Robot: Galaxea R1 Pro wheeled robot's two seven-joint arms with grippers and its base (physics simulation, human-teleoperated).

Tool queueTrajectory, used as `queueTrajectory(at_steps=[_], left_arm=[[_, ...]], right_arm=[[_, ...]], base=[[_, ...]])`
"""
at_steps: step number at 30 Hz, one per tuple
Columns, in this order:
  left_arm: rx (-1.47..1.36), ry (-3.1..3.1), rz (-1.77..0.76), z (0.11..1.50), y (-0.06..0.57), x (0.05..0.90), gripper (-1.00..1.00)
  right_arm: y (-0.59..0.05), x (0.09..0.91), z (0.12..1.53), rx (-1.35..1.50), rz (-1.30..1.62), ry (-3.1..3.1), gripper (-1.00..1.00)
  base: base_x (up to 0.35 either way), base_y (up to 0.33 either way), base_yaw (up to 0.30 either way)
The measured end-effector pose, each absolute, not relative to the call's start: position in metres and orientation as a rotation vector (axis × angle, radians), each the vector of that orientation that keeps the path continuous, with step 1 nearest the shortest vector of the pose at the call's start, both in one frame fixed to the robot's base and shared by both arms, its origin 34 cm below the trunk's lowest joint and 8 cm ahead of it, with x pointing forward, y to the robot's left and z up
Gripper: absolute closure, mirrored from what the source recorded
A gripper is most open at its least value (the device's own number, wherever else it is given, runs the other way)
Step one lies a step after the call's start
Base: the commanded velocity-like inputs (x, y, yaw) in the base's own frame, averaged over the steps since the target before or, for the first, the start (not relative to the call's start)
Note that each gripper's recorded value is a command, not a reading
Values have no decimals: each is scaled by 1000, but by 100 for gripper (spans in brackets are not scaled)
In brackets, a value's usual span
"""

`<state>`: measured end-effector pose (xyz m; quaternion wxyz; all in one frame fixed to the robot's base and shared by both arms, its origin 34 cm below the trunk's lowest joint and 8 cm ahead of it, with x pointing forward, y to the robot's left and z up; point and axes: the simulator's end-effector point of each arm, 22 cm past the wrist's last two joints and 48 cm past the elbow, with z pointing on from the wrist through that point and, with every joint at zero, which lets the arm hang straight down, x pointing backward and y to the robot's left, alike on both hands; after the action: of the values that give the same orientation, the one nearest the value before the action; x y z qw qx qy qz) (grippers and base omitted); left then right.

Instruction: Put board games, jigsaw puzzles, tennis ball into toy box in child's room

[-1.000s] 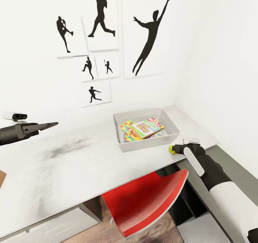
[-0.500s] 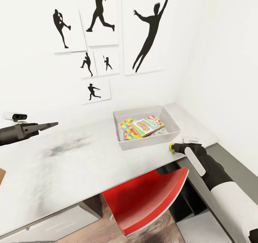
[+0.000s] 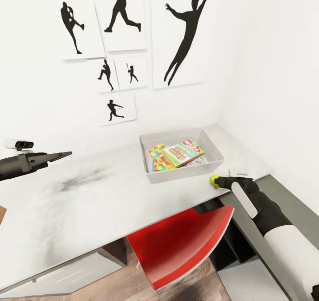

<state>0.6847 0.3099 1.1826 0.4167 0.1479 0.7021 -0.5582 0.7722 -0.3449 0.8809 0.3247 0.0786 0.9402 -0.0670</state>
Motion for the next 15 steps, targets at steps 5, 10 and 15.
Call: queueTrajectory(at_steps=[5,10,15], left_arm=[[366,1769,-1405,1178,310,686,-100],[361,1775,-1408,1173,310,688,-100],[356,1782,-1411,1169,310,689,-100]], right_arm=[[-346,772,876,208,-178,2471,-100],[-346,771,872,209,-178,2477,-100],[-343,774,872,204,-171,2470,-100]], base=[[0,0,0],[0,0,0],[0,0,0]])
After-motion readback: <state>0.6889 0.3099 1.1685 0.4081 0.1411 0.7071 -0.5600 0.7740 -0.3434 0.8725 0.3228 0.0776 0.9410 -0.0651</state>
